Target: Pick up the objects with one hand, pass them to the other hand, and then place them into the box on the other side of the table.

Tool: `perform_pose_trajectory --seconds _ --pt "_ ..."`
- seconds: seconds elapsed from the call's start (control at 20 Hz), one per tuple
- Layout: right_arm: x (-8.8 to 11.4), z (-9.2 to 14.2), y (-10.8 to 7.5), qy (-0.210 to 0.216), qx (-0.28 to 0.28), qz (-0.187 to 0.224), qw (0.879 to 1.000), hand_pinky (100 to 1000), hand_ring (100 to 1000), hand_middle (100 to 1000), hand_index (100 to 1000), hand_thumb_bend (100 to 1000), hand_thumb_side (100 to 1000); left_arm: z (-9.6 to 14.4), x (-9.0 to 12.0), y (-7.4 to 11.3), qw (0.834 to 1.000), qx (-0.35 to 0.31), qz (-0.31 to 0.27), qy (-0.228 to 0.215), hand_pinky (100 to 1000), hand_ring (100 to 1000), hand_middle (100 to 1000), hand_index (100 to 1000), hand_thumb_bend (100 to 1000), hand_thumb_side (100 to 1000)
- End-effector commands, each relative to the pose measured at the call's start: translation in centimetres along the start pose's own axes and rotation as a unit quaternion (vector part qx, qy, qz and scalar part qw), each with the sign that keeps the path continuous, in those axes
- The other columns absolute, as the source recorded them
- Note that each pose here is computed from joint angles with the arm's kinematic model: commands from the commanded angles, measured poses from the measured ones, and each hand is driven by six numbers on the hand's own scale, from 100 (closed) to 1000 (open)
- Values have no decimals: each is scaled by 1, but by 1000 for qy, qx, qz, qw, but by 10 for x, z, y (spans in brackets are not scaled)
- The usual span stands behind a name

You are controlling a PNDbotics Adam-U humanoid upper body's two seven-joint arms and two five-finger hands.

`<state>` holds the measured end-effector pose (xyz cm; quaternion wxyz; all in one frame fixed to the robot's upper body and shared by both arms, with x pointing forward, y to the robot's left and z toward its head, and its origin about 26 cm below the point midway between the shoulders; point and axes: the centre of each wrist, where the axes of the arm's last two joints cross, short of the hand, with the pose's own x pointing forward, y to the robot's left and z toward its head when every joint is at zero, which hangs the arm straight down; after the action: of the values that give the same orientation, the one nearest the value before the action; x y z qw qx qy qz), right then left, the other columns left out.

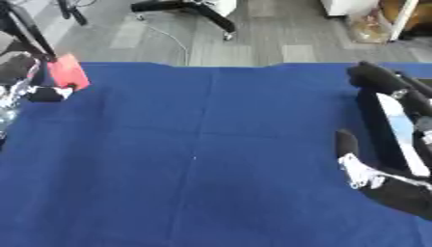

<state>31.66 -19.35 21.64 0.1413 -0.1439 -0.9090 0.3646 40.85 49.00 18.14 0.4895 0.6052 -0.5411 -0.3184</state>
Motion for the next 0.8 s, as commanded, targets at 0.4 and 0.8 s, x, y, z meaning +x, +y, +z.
perform_pose_trajectory --seconds 0.4,0.8 --pt "4 -18 9 -68 20 -25 997 850 842 858 979 181 461 34 88 29 948 53 268 -163 362 322 287 406 469 309" --pt "-1 -42 34 -108 44 -70 991 863 868 908 996 303 553 85 188 2 837 -44 473 -272 394 344 306 421 492 284"
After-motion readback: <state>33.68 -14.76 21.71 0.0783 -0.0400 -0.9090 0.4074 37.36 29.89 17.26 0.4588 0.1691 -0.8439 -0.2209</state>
